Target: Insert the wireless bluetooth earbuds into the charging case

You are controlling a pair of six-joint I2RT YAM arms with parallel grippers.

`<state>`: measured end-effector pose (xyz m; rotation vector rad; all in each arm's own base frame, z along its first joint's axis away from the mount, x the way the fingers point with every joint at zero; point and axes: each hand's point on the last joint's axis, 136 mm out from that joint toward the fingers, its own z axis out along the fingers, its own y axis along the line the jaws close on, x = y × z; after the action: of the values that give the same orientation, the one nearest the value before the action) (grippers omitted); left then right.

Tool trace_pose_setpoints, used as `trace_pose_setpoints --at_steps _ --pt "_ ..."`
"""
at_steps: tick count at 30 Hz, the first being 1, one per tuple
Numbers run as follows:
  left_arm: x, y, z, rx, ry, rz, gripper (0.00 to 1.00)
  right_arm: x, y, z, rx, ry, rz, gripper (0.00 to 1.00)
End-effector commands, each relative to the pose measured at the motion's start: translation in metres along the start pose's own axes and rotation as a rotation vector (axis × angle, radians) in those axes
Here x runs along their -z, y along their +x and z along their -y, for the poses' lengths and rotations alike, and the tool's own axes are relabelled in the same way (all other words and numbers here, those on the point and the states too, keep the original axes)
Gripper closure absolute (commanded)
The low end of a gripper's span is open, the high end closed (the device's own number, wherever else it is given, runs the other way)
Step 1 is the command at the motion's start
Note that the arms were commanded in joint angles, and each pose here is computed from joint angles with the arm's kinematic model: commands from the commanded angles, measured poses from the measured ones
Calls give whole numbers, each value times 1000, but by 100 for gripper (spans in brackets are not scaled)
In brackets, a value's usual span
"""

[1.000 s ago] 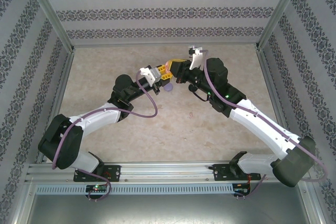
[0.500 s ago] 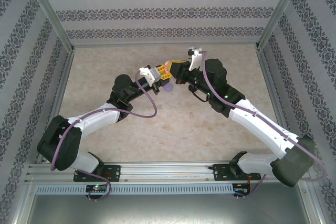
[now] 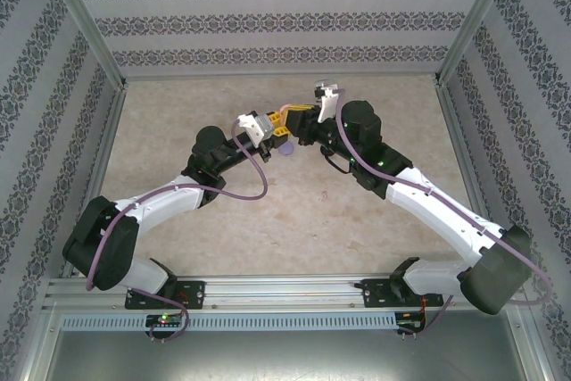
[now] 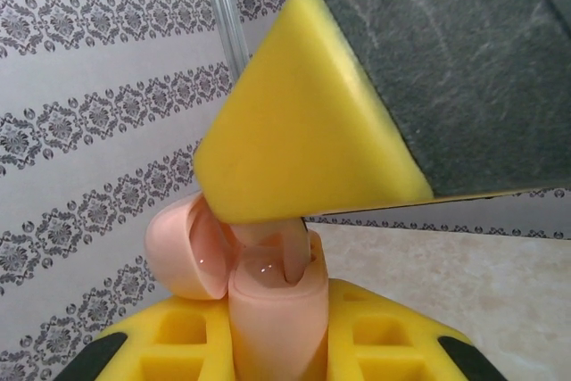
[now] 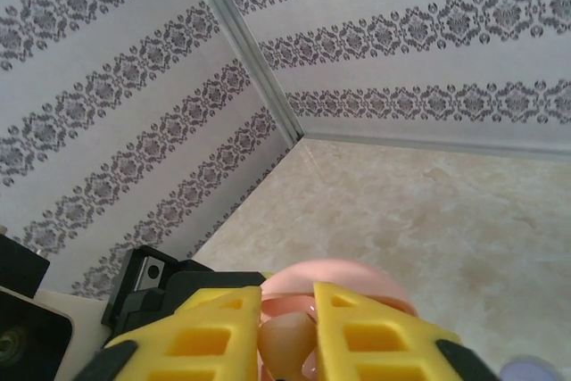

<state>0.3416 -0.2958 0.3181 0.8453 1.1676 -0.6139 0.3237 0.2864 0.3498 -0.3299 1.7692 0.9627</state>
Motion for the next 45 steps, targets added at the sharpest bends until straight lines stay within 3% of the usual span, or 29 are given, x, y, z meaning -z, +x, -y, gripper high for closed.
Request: trace_pose_setpoints --at_steps 1,8,14,21,26,30,38,45 --pt "0 -50 1 -48 9 124 100 5 15 -5 -10 -22 -57 66" --pt "0 -45 0 -32 -2 120 100 23 -24 -8 -49 -17 27 33" --pt "2 -40 -3 -20 -27 114 100 50 -43 6 -132 38 92 28" --pt "8 -33 -8 -26 -76 118 100 87 -14 57 -236 295 4 27" --pt "8 -33 -5 -16 -58 115 100 95 17 74 -250 372 -71 28" --pt "6 -30 0 -7 -22 101 100 85 16 61 -206 309 -105 31" --pt "-2 -18 32 75 214 50 100 69 -12 5 67 77 -157 41" --pt "-6 -21 38 111 281 53 100 60 -14 -11 122 -36 -207 52"
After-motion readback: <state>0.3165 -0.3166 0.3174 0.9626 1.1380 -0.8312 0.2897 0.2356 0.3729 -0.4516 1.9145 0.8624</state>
